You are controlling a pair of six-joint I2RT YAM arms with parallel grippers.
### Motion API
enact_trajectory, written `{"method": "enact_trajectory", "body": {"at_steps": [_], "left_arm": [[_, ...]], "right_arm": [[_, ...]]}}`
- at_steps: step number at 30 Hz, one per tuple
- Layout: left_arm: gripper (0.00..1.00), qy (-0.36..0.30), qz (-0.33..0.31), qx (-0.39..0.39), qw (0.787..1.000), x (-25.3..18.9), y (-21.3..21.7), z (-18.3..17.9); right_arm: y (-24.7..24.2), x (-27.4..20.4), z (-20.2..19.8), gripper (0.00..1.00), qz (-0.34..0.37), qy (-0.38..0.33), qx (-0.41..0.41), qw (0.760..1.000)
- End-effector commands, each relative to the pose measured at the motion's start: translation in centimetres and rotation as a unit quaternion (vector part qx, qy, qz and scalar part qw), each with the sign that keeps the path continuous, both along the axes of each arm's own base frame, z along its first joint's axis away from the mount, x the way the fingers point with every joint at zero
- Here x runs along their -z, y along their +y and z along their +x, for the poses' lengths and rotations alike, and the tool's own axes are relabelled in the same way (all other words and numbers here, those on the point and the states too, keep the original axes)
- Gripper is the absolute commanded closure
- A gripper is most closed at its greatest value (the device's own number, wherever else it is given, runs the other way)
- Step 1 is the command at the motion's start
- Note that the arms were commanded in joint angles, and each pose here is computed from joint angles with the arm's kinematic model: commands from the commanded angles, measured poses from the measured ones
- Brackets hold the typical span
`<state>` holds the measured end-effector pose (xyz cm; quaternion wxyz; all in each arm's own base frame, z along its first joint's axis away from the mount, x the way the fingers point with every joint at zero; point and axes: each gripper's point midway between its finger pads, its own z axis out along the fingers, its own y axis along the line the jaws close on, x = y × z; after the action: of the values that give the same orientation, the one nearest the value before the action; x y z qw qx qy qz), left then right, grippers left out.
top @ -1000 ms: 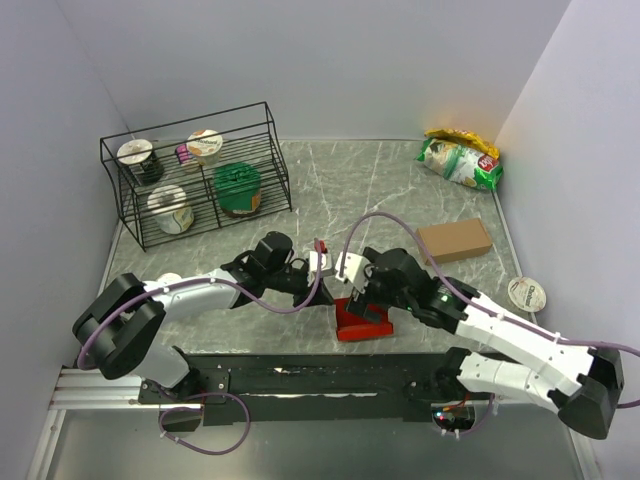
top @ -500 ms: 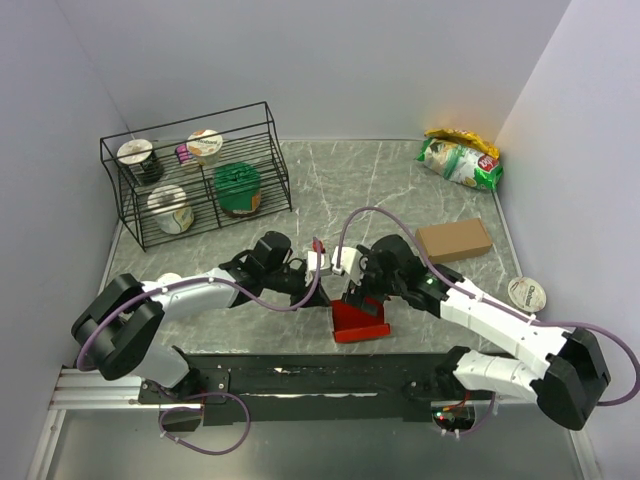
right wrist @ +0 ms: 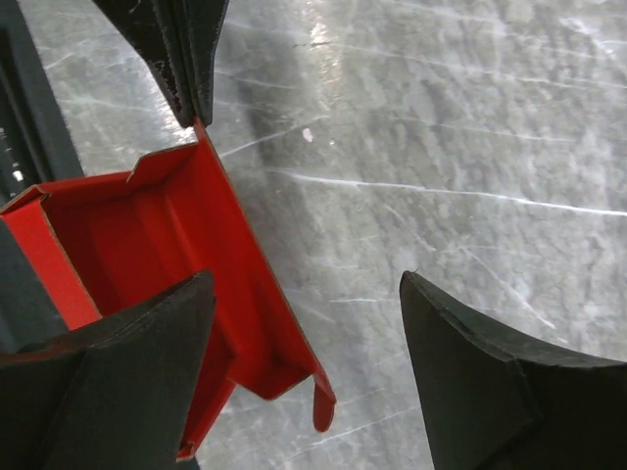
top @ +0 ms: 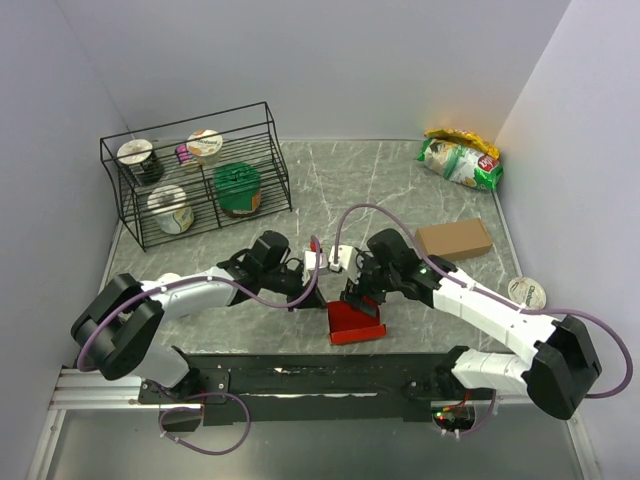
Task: Fold the paper box
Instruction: Close the paper box at the center of the board.
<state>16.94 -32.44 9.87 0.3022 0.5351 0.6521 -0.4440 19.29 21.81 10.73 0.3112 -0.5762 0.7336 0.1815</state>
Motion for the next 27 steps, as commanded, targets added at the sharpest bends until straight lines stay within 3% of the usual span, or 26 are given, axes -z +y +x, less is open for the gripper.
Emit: {"method": "enact_trajectory", "body": {"at_steps": [1,5,12,27], "left_arm": [[0.99,-0.048,-0.063,0.040,0.996,-4.1,-2.2,-0.2],[0.99,-0.047,-0.061,0.043,0.996,-4.0,-2.2,-0.4],[0.99,-0.037,-0.082,0.041,0.995,-4.7,-1.7,-0.2],[0.99,-0.027,-0.094,0.084,0.992,-6.1,-1.1,-1.7]], "right_arm": [[2.8,-1.8,-1.5,0.16,0.029,0.014,-0.085,0.996],[3.1,-2.5,-2.7,0.17,0.035,0.044,-0.099,0.994],[2.0,-5.3,-2.4,0.17,0.092,0.004,-0.047,0.995],[0.0,-3.3,-4.1,0.10,0.052,0.026,-0.060,0.997]]}}
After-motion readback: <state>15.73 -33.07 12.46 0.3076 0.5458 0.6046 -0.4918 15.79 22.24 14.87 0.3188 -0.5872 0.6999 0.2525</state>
